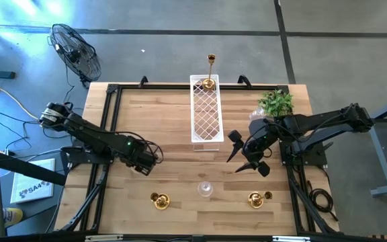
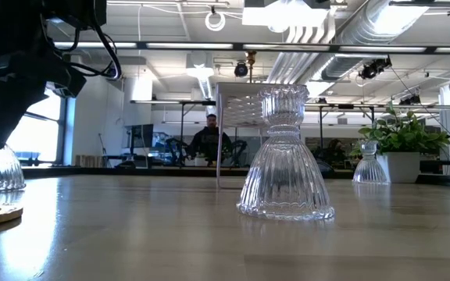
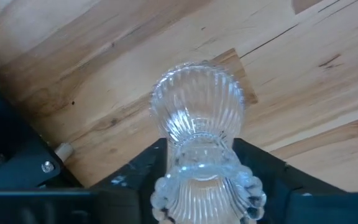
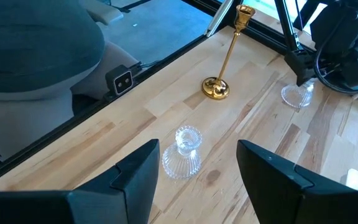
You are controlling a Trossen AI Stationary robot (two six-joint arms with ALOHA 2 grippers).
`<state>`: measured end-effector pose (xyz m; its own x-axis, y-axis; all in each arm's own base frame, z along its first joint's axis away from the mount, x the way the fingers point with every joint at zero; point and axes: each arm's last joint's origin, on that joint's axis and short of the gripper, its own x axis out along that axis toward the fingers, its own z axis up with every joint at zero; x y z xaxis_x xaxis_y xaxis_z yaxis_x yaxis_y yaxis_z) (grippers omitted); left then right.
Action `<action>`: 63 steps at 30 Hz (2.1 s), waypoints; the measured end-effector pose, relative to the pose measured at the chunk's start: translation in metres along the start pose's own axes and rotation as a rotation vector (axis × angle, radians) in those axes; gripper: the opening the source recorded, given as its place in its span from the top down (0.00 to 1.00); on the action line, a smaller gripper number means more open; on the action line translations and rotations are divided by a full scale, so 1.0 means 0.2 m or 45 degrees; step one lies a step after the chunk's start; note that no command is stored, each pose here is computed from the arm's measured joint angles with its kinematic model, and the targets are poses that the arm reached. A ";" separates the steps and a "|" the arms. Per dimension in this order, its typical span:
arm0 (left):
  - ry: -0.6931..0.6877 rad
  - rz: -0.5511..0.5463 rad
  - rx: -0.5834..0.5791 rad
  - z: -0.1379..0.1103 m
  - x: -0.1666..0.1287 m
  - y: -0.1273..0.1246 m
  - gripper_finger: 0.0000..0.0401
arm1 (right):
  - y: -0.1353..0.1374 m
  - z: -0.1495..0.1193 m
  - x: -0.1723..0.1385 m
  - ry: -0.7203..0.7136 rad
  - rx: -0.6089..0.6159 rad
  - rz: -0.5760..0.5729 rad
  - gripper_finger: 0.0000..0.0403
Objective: Pick & Place candle stick holders
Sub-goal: Put the left transparent candle holder on the shelf
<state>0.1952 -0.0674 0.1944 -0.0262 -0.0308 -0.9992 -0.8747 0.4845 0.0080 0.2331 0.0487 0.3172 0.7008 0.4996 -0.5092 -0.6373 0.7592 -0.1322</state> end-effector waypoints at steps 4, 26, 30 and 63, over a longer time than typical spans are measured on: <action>-0.008 0.004 0.000 0.00 0.00 0.00 0.62 | 0.00 0.00 0.00 0.000 0.000 0.000 0.48; -0.287 -0.095 0.208 0.04 -0.30 -0.11 0.62 | 0.00 0.00 0.00 -0.007 0.077 -0.002 0.48; -0.427 -0.071 0.219 0.04 -0.52 -0.10 0.62 | 0.00 0.00 0.00 -0.006 0.098 -0.002 0.48; -0.894 -0.336 0.547 0.96 -1.29 0.00 0.62 | 0.13 0.11 0.05 -0.070 0.052 -0.158 0.48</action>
<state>0.2945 0.1086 0.4438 0.5813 0.2897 -0.7604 -0.5474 0.8306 -0.1020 0.2309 0.0827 0.3261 0.7906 0.4219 -0.4438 -0.5319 0.8323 -0.1561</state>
